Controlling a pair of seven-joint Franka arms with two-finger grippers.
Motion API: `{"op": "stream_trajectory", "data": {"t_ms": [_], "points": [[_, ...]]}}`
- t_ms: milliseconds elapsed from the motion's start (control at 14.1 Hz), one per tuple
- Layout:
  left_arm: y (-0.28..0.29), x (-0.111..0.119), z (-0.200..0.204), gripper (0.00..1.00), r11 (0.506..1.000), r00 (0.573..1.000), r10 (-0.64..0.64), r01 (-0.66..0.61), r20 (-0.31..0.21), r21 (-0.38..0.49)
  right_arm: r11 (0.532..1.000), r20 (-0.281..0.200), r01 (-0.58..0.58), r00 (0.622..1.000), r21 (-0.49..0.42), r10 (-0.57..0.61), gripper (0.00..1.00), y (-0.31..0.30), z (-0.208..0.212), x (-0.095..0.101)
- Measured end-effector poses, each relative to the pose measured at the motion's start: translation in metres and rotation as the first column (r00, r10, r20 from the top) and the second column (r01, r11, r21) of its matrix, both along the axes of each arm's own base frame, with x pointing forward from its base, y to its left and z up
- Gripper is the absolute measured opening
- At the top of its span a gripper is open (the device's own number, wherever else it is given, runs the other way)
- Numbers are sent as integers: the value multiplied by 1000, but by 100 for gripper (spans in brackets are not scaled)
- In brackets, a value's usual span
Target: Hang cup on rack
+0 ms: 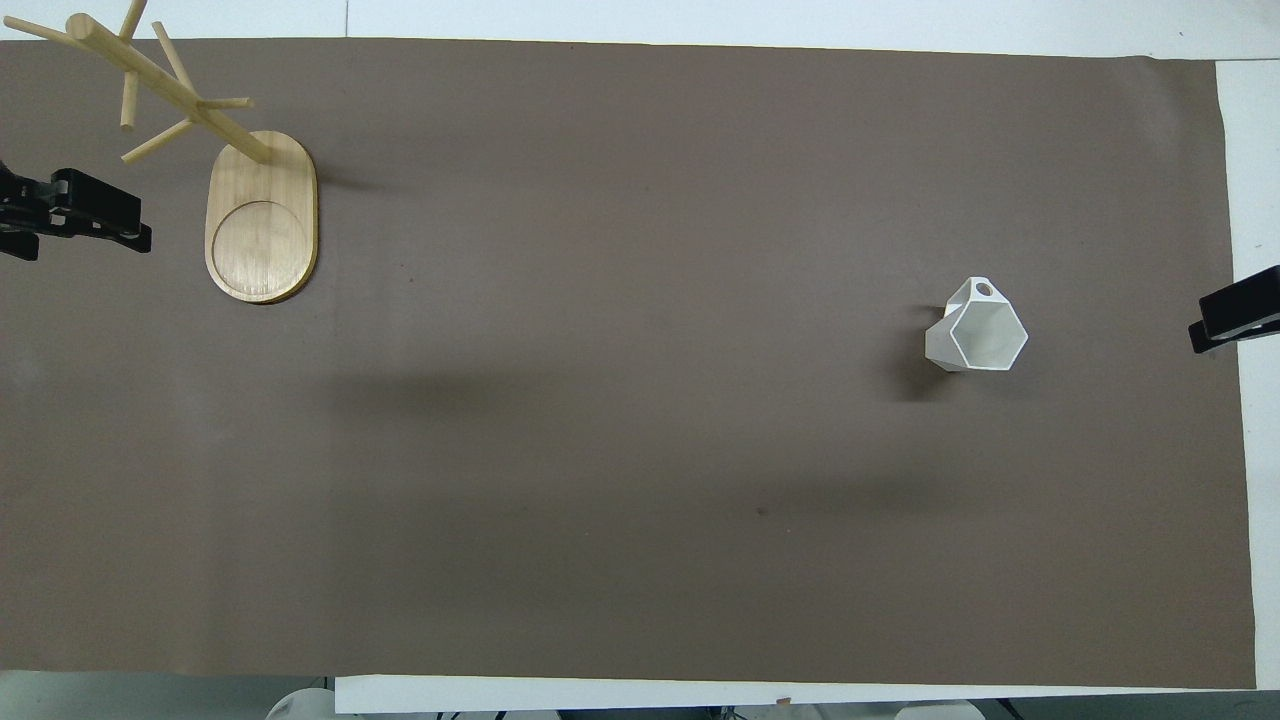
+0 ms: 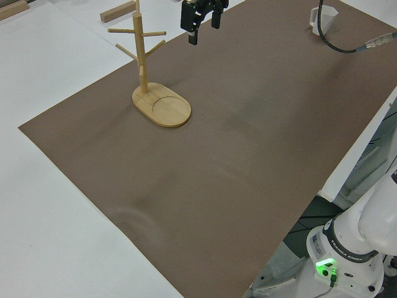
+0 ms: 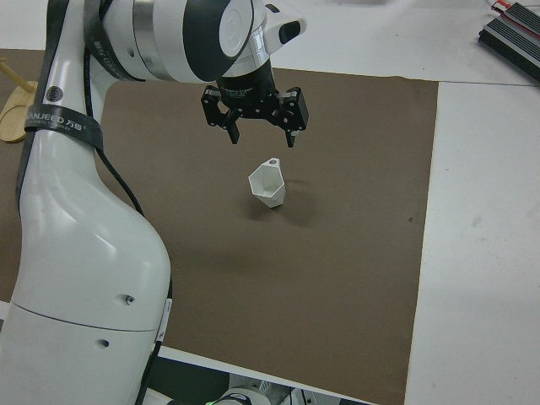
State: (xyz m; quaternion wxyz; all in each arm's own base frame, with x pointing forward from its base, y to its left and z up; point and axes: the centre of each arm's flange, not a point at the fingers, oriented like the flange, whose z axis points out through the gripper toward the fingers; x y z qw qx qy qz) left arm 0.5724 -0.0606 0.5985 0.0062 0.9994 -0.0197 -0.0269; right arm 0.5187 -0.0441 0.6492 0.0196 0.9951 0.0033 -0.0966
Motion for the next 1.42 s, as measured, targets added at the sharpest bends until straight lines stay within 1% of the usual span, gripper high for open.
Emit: {"op": "stream_trajectory", "data": {"t_ms": [497,568,639,710,852,923,995,1066,1208,1350,1421], "points": [[0,0,0,100,1000,1000,0,0,0,0,1000,-3,-2,1000,6,2,100,0,-1,0],[0,0,0,100,1000,1000,0,0,0,0,1000,-6,-20,1000,10,20,100,0,-2,0],[0,0,0,100,1000,1000,0,0,0,0,997,-7,-68,998,21,68,100,0,-2,0],[0,0,0,100,1000,1000,0,0,0,0,988,3,-144,990,46,144,100,1,-3,1],[0,0,0,100,1000,1000,0,0,0,0,944,71,-298,954,142,290,100,-10,-16,8],[0,0,0,100,1000,1000,0,0,0,0,910,111,-367,929,191,352,100,-28,-25,9],[0,0,0,100,1000,1000,0,0,0,0,864,152,-449,893,227,424,100,-47,-34,9],[0,0,0,100,1000,1000,0,0,0,0,811,195,-525,850,259,489,100,-63,-44,10],[0,0,0,100,1000,1000,0,0,0,0,685,304,-651,759,327,576,100,-93,-74,18],[0,0,0,100,1000,1000,0,0,0,0,542,439,-745,667,389,602,100,-132,-122,27],[0,0,0,100,1000,1000,0,0,0,0,457,532,-787,617,415,579,100,-155,-155,29]]}}
